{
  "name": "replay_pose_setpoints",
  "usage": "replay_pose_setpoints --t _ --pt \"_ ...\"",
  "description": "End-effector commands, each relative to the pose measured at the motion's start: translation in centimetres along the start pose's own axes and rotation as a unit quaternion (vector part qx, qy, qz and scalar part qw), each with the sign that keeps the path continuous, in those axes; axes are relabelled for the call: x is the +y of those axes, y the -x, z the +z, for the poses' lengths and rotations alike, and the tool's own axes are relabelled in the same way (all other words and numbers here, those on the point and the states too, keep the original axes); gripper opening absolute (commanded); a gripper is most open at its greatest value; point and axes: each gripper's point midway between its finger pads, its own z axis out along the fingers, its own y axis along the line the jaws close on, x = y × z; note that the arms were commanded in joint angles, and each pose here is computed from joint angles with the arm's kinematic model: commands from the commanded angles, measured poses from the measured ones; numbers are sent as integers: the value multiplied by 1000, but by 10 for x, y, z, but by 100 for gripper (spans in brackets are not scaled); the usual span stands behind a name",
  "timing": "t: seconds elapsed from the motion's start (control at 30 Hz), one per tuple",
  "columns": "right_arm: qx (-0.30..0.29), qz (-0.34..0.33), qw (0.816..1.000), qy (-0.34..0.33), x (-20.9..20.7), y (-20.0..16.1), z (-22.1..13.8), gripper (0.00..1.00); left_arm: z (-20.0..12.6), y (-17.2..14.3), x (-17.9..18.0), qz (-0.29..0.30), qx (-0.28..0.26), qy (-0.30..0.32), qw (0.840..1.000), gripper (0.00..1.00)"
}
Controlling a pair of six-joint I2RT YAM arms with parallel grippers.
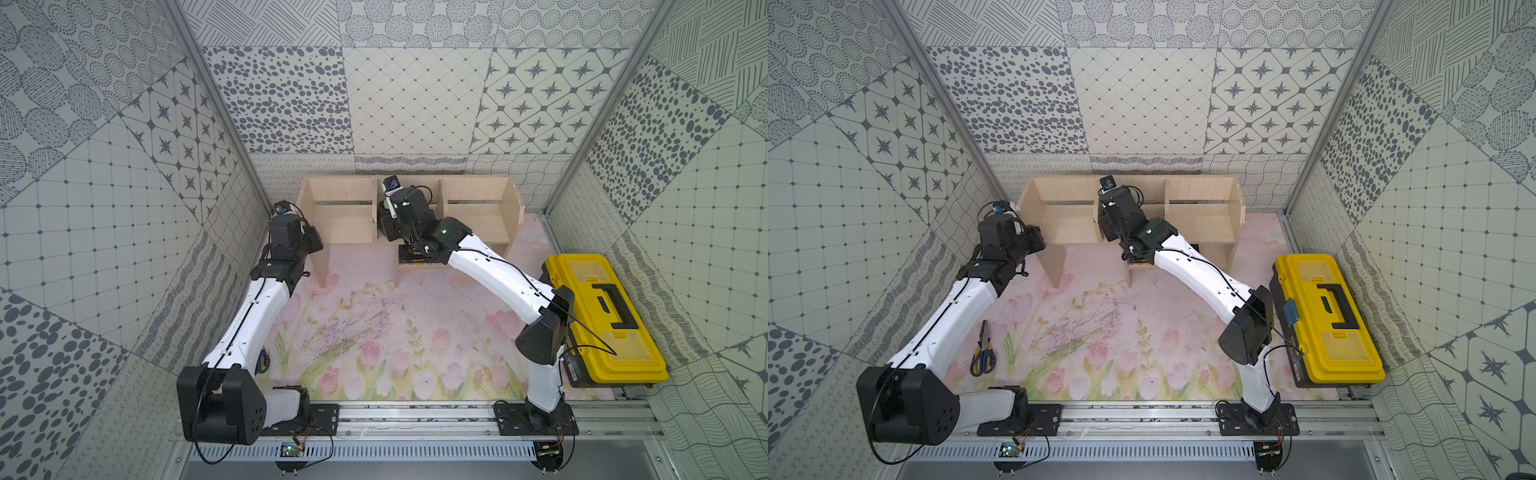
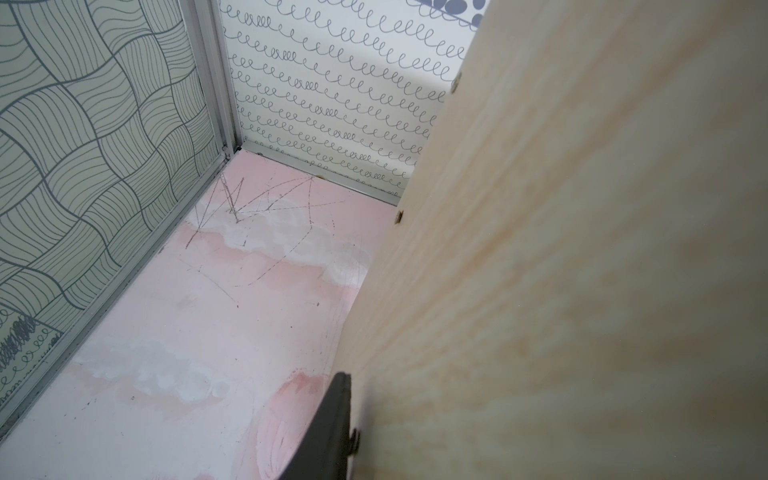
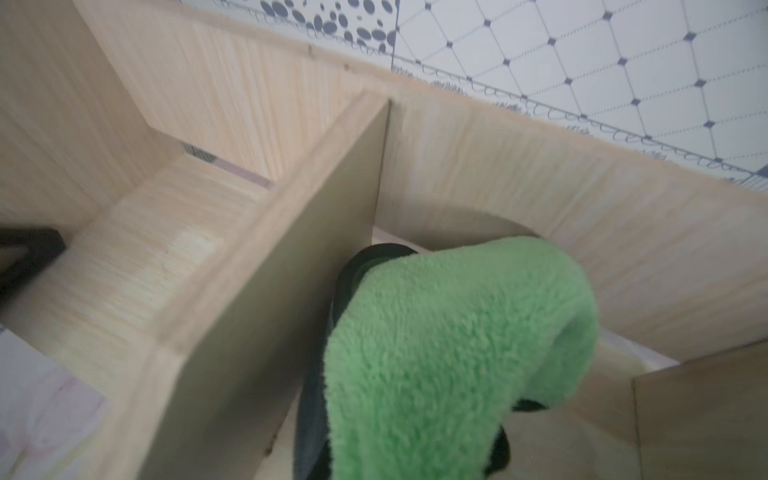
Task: Wipe the bookshelf clean with a cloth
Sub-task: Wipe the dust from the shelf.
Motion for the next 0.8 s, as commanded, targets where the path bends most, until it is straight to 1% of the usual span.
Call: replay_pose_setpoints --t 0.0,0.13,0.2,0.27,0.37,0.47,0.53,0.63,0.7,0.77 --pt "-32 1 998 -48 -28 17 -30 0 2 1 -9 -74 2 -33 997 0" --pt "-35 -2 993 -114 -70 19 -37 0 1 1 -9 -74 1 -31 997 0" --pt "-40 20 990 -131 -91 25 -37 0 1 2 -9 -73 0 -31 997 0" --pt "-50 42 989 -132 -103 34 -35 0 0 2 -10 -70 -1 -31 997 0" --pt "-71 53 991 -96 -95 54 -32 0 -1 2 -10 -69 -2 -31 997 0" --pt "-96 61 993 -33 -66 76 -30 0 0 2 -10 -70 0 -32 997 0" --pt "-114 63 991 -10 -48 89 -32 0 -1 3 -10 -69 -3 -31 997 0" --pt "-131 47 990 3 -27 101 -45 0 -2 5 -9 -68 -5 -28 997 0" --pt "-138 38 990 -11 -29 104 -59 0 -2 5 -8 -70 -6 -27 997 0" --pt "-149 40 988 -22 -40 105 -78 0 -3 7 -7 -73 -7 -26 997 0"
